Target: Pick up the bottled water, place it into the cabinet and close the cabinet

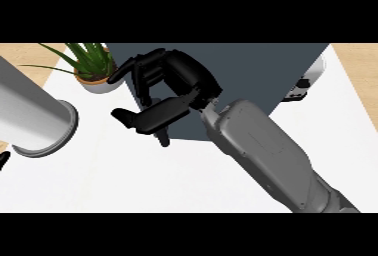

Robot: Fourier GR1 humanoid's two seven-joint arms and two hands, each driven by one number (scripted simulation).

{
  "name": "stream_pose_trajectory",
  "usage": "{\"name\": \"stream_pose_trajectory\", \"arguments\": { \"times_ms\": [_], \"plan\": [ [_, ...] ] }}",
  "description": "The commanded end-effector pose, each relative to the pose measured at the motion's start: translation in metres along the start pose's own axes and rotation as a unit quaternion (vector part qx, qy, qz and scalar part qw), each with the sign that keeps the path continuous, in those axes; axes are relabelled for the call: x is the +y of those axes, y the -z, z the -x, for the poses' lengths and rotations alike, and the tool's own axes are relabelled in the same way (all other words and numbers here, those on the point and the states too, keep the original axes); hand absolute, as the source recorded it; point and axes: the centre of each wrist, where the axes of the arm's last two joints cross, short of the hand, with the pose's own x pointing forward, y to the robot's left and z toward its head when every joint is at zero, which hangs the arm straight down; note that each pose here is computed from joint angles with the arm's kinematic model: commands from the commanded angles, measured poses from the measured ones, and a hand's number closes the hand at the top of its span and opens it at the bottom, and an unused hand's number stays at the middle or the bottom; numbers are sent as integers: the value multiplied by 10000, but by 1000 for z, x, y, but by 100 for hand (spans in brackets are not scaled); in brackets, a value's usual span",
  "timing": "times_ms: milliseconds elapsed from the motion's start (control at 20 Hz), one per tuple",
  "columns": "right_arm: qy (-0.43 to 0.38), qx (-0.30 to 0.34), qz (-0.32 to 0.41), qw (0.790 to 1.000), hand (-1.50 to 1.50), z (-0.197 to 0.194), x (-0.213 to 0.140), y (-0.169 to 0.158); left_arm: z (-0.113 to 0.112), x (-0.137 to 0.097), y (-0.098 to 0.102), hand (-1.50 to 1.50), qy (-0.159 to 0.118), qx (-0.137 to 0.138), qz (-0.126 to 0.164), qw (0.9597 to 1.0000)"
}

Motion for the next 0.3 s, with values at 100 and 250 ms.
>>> {"name": "stream_pose_trajectory", "arguments": {
  "times_ms": [100,250],
  "plan": [
    [-343,-208,1302,9907,-150,-19,-61,-4,7,-1,1,-150,-59,66,125,9999],
    [-427,-256,1395,9890,-150,-14,-71,-13,8,-2,5,-150,-21,2,44,10000]
  ]
}}
